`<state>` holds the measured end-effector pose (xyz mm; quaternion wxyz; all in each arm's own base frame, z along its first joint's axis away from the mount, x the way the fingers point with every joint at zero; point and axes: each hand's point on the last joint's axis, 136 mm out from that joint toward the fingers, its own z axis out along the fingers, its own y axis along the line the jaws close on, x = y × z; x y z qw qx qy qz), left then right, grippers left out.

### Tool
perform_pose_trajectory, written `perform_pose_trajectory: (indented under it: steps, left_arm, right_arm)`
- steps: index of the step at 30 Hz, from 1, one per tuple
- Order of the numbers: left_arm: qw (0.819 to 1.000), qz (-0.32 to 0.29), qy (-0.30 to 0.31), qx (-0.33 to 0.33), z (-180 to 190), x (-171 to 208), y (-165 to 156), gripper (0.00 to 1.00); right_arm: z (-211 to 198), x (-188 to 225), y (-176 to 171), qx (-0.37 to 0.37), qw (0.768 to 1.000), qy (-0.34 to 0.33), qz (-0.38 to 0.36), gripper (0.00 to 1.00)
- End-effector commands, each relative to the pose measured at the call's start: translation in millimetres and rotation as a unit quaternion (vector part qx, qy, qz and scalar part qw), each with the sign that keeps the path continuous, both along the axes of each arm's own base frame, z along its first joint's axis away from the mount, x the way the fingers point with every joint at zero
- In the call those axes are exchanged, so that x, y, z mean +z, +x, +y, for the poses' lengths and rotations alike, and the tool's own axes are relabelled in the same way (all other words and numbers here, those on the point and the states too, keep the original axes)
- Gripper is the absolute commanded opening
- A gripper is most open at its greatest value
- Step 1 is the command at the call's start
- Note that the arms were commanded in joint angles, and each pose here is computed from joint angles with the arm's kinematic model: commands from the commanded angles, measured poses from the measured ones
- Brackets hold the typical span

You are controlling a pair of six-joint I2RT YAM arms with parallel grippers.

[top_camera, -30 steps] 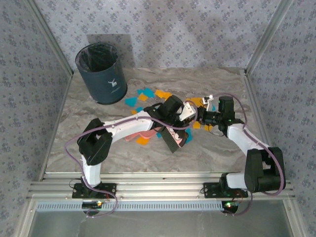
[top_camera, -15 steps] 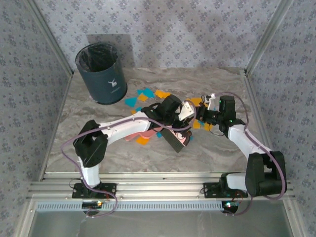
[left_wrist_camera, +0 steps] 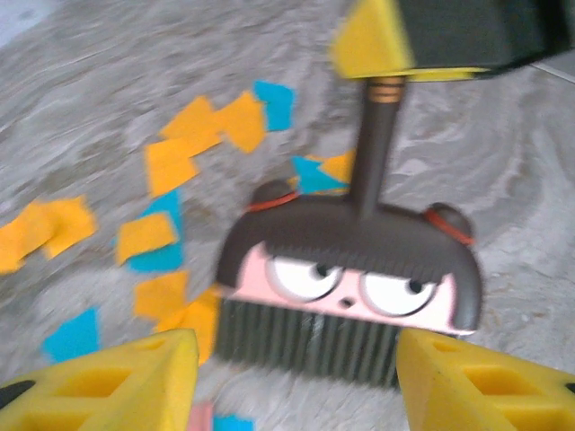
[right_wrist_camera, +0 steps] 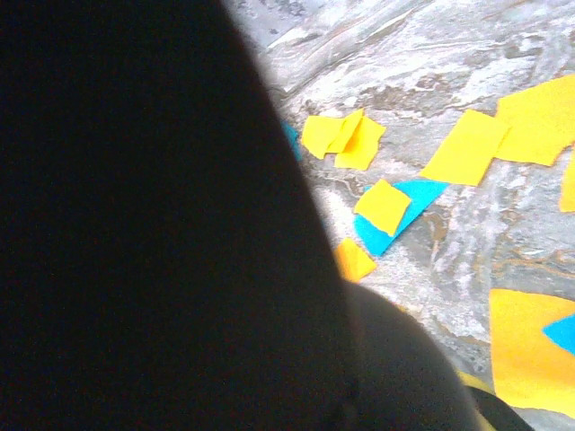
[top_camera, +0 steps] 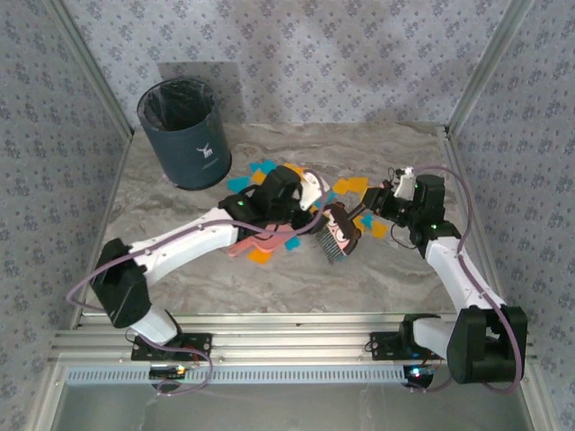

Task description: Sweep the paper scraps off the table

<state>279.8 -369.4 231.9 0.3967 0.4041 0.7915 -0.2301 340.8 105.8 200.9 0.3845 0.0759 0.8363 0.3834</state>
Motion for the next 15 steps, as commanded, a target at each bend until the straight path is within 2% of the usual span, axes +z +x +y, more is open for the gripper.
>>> perform_pose_trajectory:
  steps: [1,4,9,15]
  left_arm:
    - [0.993,0.027,0.015,0.112,50,1,11,0.63]
    - [0.986,0.055,0.032,0.153,78,-9,9,0.64]
    - [0.971,0.063,0.066,0.221,128,-19,-2,0.64]
    - [0.959,0.076,0.111,0.248,177,-28,-24,0.67]
  right_arm:
    - [-11,2,-1,-0.031,0.999,-0.007,0.003,0.0]
    - [-15,5,-1,-0.04,0.999,-0.014,-0.003,0.0]
    - [-21,10,-7,-0.052,0.998,-0.027,-0.018,0.0]
    - [-27,12,-14,-0.056,0.997,-0.043,-0.017,0.0]
